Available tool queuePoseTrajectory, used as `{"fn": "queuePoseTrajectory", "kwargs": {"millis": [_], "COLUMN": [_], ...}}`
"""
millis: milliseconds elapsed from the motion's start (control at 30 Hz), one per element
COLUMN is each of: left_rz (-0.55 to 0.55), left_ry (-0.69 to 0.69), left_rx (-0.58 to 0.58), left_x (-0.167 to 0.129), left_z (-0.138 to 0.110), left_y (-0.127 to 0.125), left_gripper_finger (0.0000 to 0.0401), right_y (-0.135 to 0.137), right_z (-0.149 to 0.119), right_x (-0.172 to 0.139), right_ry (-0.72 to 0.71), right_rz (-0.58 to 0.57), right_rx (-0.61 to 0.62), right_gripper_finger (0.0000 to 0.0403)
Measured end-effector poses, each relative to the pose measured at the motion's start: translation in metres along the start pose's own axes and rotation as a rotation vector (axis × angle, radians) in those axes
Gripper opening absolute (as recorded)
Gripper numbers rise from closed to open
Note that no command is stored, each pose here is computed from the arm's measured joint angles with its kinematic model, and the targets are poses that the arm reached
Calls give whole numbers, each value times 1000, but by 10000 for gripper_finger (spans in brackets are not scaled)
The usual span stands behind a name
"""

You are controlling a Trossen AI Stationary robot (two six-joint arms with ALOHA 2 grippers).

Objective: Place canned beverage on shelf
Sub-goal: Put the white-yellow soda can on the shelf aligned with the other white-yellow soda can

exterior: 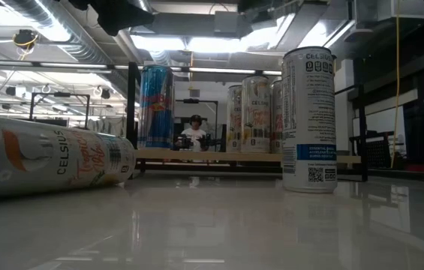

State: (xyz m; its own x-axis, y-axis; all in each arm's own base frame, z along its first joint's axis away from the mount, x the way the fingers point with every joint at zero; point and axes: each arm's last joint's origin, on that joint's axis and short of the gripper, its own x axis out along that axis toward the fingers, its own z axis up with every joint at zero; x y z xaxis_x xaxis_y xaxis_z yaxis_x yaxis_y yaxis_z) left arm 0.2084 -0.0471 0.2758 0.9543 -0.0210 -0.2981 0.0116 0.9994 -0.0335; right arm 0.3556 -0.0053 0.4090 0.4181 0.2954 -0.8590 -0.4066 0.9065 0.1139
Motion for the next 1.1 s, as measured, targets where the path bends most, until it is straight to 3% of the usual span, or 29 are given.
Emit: {"fn": "queuePoseTrajectory", "kwargs": {"millis": [300,467,567,833,1100], "left_rz": [0,0,0,0,0], "left_ry": [0,0,0,0,0], "left_rx": [1,1,0,0,0], "left_x": [0,0,0,0,0], "left_z": [0,0,0,0,0], "left_y": [0,0,0,0,0], "left_gripper_finger": [353,353,353,353,353], "right_y": [74,101,113,129,123], "right_z": [14,16,17,17,15], "right_x": [21,26,28,31,33], "right_ry": [101,110,116,71,10], "right_rz": [-46,-26,-69,-295,-424], "right_rx": [-52,-7,46,337,754], "right_gripper_finger": [321,321,321,321,321]}}
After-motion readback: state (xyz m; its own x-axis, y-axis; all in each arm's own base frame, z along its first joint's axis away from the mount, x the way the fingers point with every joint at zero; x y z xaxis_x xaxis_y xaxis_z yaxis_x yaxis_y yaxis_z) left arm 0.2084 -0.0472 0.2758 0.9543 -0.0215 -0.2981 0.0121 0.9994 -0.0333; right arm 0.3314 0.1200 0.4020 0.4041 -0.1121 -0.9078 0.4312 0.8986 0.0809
